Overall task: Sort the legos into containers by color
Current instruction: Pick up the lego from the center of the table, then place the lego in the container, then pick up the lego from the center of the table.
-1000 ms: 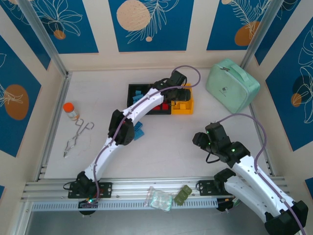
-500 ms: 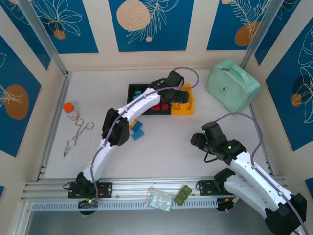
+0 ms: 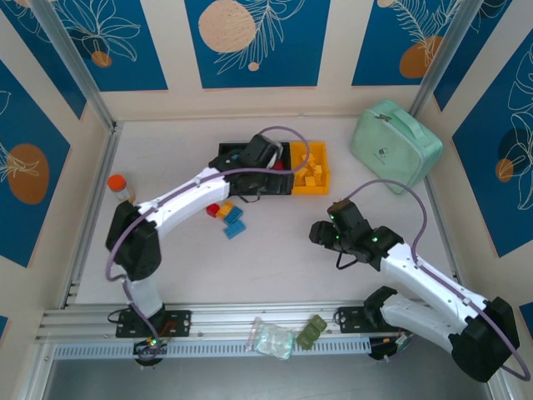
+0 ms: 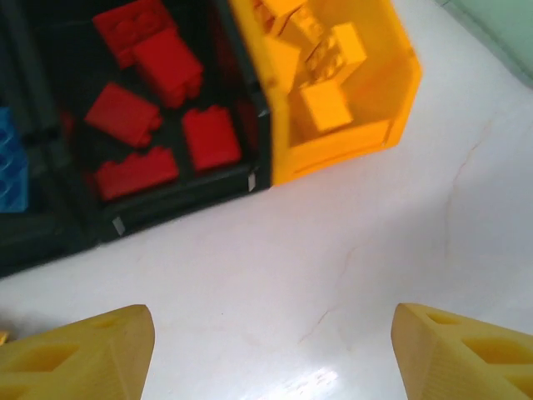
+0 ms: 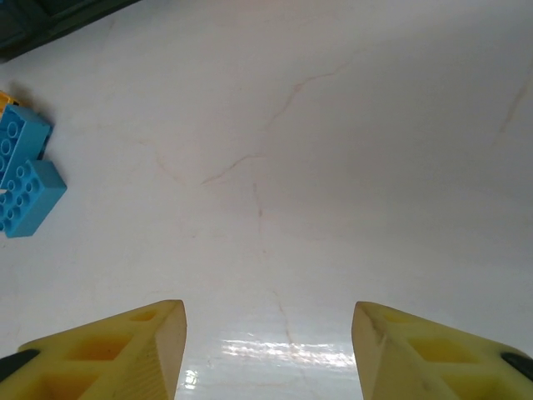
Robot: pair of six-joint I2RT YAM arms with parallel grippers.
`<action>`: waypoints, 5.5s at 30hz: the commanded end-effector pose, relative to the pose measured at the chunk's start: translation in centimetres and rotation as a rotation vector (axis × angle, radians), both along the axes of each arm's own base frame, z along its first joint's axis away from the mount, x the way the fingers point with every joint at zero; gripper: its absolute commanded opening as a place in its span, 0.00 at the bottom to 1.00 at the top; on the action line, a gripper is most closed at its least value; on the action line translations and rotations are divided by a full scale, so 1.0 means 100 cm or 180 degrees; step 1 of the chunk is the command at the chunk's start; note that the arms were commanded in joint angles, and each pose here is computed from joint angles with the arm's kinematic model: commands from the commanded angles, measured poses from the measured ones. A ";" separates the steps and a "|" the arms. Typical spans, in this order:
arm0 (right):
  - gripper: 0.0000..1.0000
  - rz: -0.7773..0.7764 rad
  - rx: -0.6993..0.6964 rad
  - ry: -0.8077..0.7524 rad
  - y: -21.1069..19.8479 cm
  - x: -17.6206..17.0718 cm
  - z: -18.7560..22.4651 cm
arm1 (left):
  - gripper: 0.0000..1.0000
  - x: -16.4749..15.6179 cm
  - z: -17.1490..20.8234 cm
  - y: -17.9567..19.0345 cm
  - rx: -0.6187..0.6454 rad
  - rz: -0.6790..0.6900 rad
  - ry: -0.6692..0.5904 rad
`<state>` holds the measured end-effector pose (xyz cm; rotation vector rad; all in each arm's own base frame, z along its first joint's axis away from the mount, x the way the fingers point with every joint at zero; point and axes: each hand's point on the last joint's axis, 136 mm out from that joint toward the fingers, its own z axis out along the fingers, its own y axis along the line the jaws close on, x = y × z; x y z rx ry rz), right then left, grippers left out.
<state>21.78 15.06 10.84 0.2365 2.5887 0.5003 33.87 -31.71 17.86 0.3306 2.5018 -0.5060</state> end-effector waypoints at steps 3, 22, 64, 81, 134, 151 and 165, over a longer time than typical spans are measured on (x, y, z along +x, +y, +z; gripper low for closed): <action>0.55 0.0243 0.0088 -0.0137 0.026 0.011 0.015 | 0.75 -0.008 -0.012 0.065 0.0228 0.0381 -0.0070; 0.55 0.0665 0.0051 -0.0151 0.066 0.008 0.016 | 0.81 -0.001 -0.096 0.180 0.0389 0.1667 0.0353; 0.55 0.0447 -0.0007 -0.0173 0.047 0.006 0.012 | 0.37 0.002 -0.065 0.168 0.0437 0.1350 0.0254; 0.55 0.0079 -0.0021 -0.0244 -0.001 -0.011 0.017 | 0.38 0.044 -0.027 0.039 0.0150 0.0693 0.0123; 0.70 0.1159 -0.0008 -0.0355 0.106 0.017 0.031 | 0.72 -0.046 -0.027 0.148 0.0052 0.1032 0.0222; 0.83 0.2168 -0.0525 -0.0252 0.222 0.043 -0.031 | 0.75 -0.128 -0.080 0.222 -0.0322 0.1897 0.0928; 0.82 0.2390 -0.1008 -0.0116 0.249 0.053 -0.080 | 0.75 -0.133 -0.090 0.228 -0.0371 0.1984 0.1012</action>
